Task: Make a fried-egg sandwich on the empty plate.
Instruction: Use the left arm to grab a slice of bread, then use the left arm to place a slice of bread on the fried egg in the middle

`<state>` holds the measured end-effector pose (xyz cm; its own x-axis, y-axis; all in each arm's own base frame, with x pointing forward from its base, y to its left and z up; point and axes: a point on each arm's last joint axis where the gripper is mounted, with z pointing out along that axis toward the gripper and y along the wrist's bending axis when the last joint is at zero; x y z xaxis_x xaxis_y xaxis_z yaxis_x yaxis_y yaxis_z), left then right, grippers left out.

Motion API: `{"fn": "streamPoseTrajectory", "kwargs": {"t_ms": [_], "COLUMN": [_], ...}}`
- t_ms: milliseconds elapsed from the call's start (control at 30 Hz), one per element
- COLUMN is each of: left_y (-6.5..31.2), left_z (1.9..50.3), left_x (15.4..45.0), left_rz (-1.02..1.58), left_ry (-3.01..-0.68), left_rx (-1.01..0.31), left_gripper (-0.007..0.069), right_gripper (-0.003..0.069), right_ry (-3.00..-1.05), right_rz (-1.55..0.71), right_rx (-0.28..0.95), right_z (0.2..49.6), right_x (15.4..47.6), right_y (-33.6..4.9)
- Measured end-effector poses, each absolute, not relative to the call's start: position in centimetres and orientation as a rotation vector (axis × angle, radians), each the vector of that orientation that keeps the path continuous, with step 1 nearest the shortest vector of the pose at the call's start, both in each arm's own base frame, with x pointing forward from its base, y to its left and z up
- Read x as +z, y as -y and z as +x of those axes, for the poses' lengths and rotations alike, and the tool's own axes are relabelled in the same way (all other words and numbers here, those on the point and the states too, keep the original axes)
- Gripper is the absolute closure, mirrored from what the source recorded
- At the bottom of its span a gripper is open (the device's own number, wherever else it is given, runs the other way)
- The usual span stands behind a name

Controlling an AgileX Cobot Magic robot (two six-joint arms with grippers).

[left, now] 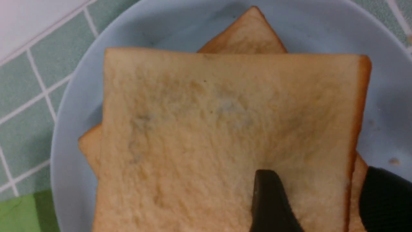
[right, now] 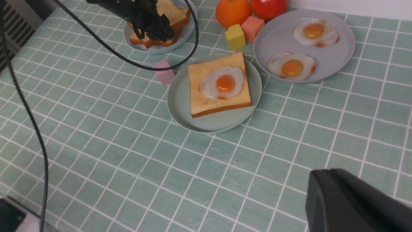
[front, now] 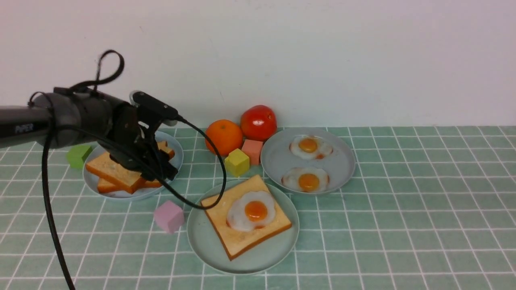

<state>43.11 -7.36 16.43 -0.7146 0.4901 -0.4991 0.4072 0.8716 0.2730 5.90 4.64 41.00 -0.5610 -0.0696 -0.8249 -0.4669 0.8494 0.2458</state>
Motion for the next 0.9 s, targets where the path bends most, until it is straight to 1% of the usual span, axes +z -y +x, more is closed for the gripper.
{"fn": "streamPoseTrajectory", "kwargs": {"t_ms": [33, 100, 133, 167, 200, 233, 300, 333, 367, 400, 567, 633, 667, 733, 767, 833, 867, 900], "left_y": [7.4, 7.3, 7.3, 7.3, 7.3, 7.3, 7.3, 7.3, 7.3, 7.2, 8.1, 10.2, 11.9, 14.9, 15.8, 18.7, 18.9, 19.9], "left_z": [43.1, 43.1, 43.1, 43.1, 43.1, 43.1, 43.0, 43.0, 42.9, 42.6, 40.3, 37.8, 35.9, 32.8, 32.0, 29.1, 28.9, 28.0], "left_x": [16.4, 16.4, 16.4, 16.4, 16.4, 16.4, 16.9, 17.2, 17.3, 18.2, 23.9, 26.7, 28.0, 28.1, 27.9, 26.1, 26.0, 25.3], "left_rz": [0.651, 0.658, 0.658, 0.66, 0.66, 0.661, 0.658, 0.657, 0.657, 0.649, 0.602, 0.618, 0.658, 0.786, 0.817, 1.01, 1.026, 1.092], "left_ry": [-2.462, -2.462, -2.462, -2.466, -2.468, -2.469, -2.467, -2.465, -2.467, -2.464, -2.406, -2.352, -2.31, -2.26, -2.248, -2.209, -2.203, -2.184], "left_rx": [0.194, 0.2, 0.2, 0.203, 0.203, 0.204, 0.205, 0.206, 0.207, 0.209, 0.165, 0.089, 0.04, -0.02, -0.032, -0.063, -0.061, -0.063], "left_gripper": [0.0267, 0.0326, 0.0333, 0.0394, 0.044, 0.0467, 0.058, 0.0599, 0.0601, 0.0603, 0.0601, 0.0601, 0.0601, 0.0601, 0.0601, 0.0601, 0.0601, 0.0601], "right_gripper": [0.0654, 0.0652, 0.0652, 0.0652, 0.0652, 0.0652, 0.0651, 0.065, 0.065, 0.0651, 0.0648, 0.0648, 0.0648, 0.0648, 0.0648, 0.0648, 0.0648, 0.0648], "right_ry": [-2.119, -2.117, -2.116, -2.116, -2.116, -2.116, -2.116, -2.116, -2.116, -2.116, -2.116, -2.116, -2.116, -2.117, -2.117, -2.117, -2.117, -2.117], "right_rz": [-0.389, -0.389, -0.388, -0.388, -0.388, -0.388, -0.388, -0.388, -0.388, -0.388, -0.388, -0.388, -0.388, -0.389, -0.389, -0.389, -0.389, -0.389], "right_rx": [0.563, 0.577, 0.577, 0.58, 0.582, 0.583, 0.585, 0.587, 0.587, 0.588, 0.593, 0.594, 0.594, 0.594, 0.594, 0.594, 0.594, 0.594], "right_z": [5.9, 5.9, 5.9, 5.9, 5.8, 5.8, 5.8, 5.8, 5.8, 5.8, 5.8, 5.8, 5.8, 5.8, 5.8, 5.8, 5.8, 5.8], "right_x": [41.0, 41.0, 41.1, 41.1, 41.1, 41.1, 41.1, 41.1, 41.1, 41.1, 41.1, 41.1, 41.1, 41.0, 41.0, 41.0, 41.0, 41.0], "right_y": [-4.7, -4.7, -4.7, -4.8, -4.8, -4.8, -4.8, -4.8, -4.8, -4.8, -4.8, -4.8, -4.8, -4.8, -4.8, -4.8, -4.8, -4.8]}}
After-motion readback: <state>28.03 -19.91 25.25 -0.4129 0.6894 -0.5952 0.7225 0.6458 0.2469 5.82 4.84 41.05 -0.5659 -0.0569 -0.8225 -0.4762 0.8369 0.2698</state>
